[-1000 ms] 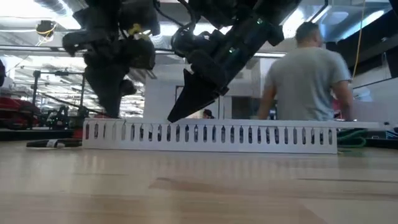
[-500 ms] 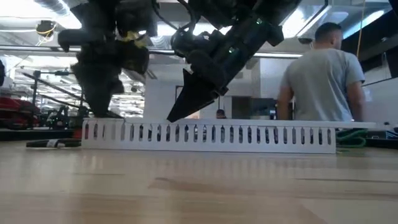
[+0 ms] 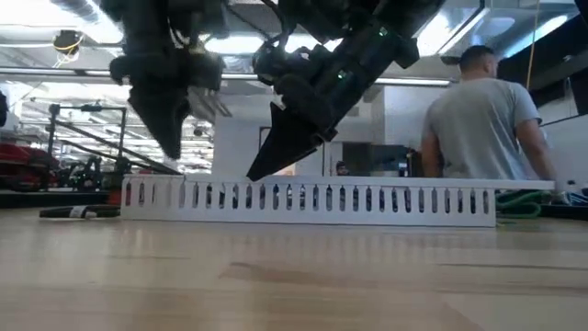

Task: Ziptie cables
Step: Close the cable duct

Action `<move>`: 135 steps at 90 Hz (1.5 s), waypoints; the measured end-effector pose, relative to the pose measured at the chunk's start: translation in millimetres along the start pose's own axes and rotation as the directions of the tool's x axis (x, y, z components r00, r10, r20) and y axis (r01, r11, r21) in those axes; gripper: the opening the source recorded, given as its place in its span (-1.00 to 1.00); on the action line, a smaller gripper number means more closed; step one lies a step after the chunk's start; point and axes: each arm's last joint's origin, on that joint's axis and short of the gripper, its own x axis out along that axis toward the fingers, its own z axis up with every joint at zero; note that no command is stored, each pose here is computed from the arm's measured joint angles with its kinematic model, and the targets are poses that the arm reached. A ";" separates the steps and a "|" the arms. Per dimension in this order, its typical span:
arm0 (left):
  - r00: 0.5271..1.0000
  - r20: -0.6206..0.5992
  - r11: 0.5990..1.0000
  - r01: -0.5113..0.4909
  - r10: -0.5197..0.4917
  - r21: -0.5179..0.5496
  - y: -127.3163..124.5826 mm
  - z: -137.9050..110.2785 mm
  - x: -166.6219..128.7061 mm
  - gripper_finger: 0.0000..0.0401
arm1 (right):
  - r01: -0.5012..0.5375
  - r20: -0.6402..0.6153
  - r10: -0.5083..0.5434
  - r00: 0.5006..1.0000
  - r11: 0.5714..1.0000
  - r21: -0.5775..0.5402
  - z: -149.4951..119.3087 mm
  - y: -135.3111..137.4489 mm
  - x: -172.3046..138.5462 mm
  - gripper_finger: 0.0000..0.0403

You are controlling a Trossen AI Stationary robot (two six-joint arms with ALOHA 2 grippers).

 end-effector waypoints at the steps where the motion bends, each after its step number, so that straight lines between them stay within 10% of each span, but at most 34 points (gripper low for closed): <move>1: 1.000 -0.005 1.000 0.008 -0.008 -0.003 0.3 -0.9 0.9 -0.41 | 0.000 0.000 0.000 1.000 1.000 0.000 0.0 0.0 0.0 0.16; 49: 0.998 -0.050 0.999 0.046 -0.045 0.024 -8.1 -6.5 18.6 -0.44 | 0.022 0.005 -0.022 1.000 1.000 0.004 0.7 -3.3 0.4 0.16; 73: 1.000 -0.023 0.999 0.002 -0.001 0.048 -8.1 -4.3 19.8 -0.95 | 0.023 0.003 -0.023 1.000 1.000 0.004 0.5 -3.3 0.4 0.16; 135: 0.990 0.072 0.990 0.118 -0.123 0.077 -57.1 -6.5 8.9 -1.00 | 0.037 -0.002 -0.036 0.999 0.997 0.074 -0.6 -11.0 5.8 0.16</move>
